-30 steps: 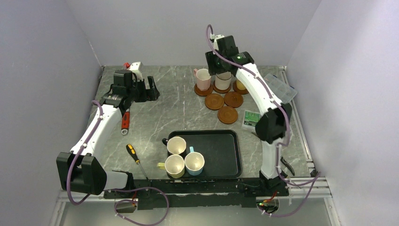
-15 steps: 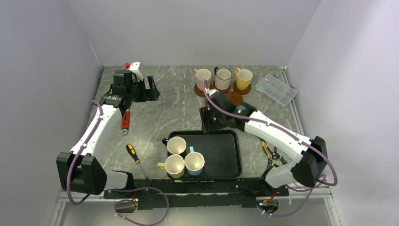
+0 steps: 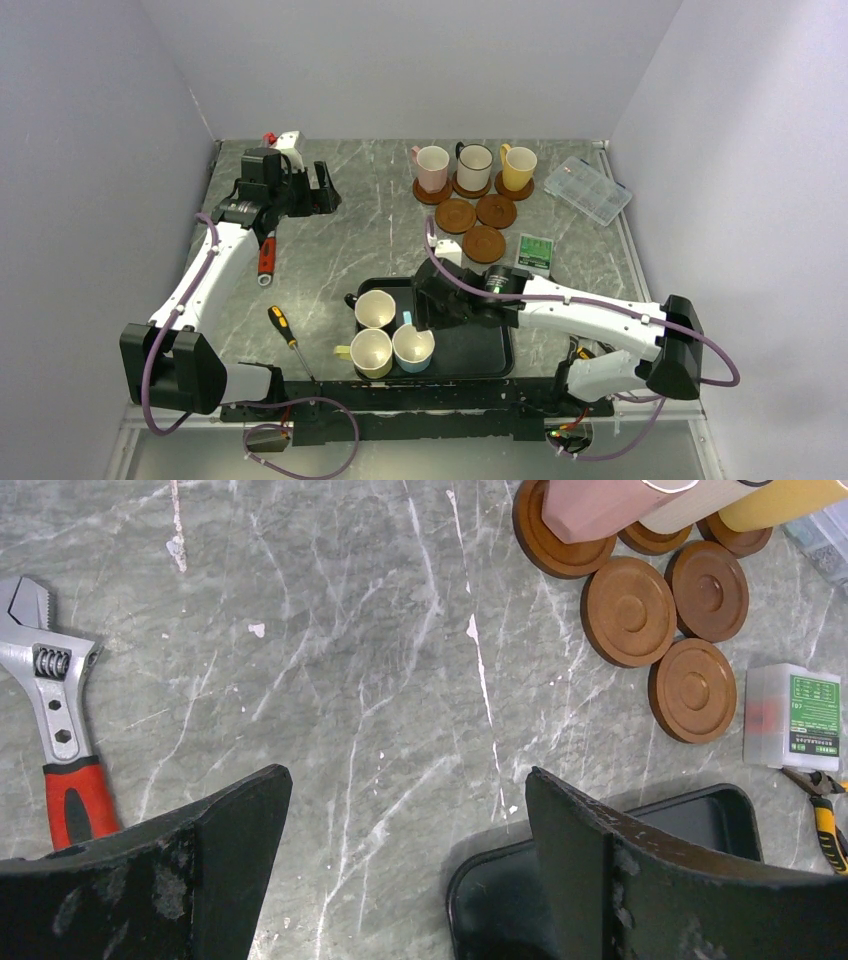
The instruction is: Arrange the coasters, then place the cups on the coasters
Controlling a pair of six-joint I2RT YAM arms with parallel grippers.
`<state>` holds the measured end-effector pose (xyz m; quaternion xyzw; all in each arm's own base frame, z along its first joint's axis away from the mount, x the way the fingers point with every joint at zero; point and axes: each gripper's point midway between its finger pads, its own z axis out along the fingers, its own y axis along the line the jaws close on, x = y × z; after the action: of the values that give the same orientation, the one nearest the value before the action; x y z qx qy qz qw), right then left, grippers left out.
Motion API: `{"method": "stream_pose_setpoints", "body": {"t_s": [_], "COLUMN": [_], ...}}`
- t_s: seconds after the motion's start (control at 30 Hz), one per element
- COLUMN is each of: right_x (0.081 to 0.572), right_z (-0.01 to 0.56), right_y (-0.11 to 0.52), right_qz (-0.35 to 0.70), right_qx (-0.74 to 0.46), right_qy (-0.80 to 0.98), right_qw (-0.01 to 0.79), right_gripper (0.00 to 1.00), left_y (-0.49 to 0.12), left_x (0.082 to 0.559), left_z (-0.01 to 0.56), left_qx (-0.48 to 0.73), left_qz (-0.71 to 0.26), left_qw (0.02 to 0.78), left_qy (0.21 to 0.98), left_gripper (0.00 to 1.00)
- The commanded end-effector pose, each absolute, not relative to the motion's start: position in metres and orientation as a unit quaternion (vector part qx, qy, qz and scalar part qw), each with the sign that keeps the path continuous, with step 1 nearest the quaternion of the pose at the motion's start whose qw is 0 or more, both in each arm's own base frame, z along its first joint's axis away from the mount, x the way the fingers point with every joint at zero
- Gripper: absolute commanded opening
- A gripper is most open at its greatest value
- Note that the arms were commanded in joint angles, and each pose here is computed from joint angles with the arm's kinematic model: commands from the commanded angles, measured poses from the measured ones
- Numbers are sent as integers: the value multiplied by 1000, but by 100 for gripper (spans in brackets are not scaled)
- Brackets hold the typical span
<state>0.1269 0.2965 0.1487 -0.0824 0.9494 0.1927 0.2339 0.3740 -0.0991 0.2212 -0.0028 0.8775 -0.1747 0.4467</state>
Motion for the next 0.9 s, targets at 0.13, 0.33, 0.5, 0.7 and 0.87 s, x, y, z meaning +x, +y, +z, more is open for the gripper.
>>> {"method": "stream_pose_setpoints", "body": {"t_s": [0.13,0.33,0.5,0.7,0.87], "right_x": [116,105,107,119,134], "right_z": [131,119,119,124,130], "right_y": [281,283,284,277,272], "right_qz": [100,81,80,57,37], "right_qx": [-43,-51,-61,-120,-176], "right_qy": [967,973,971,961,948], "right_qw": [230,212,218,242,264], "right_gripper": [46,44,31,15,9], "left_y": [-105,-106,-106,-105,-105], "left_x": [376,376,377,377,377], "left_z": [241,240,238,237,236], "left_qx": [1,1,1,0,0], "left_qz": [-197,-197,-199,-194,-194], "left_qw": [472,471,467,467,465], "left_qy": [859,860,861,863,864], "left_gripper": [93,93,93,93,93]}}
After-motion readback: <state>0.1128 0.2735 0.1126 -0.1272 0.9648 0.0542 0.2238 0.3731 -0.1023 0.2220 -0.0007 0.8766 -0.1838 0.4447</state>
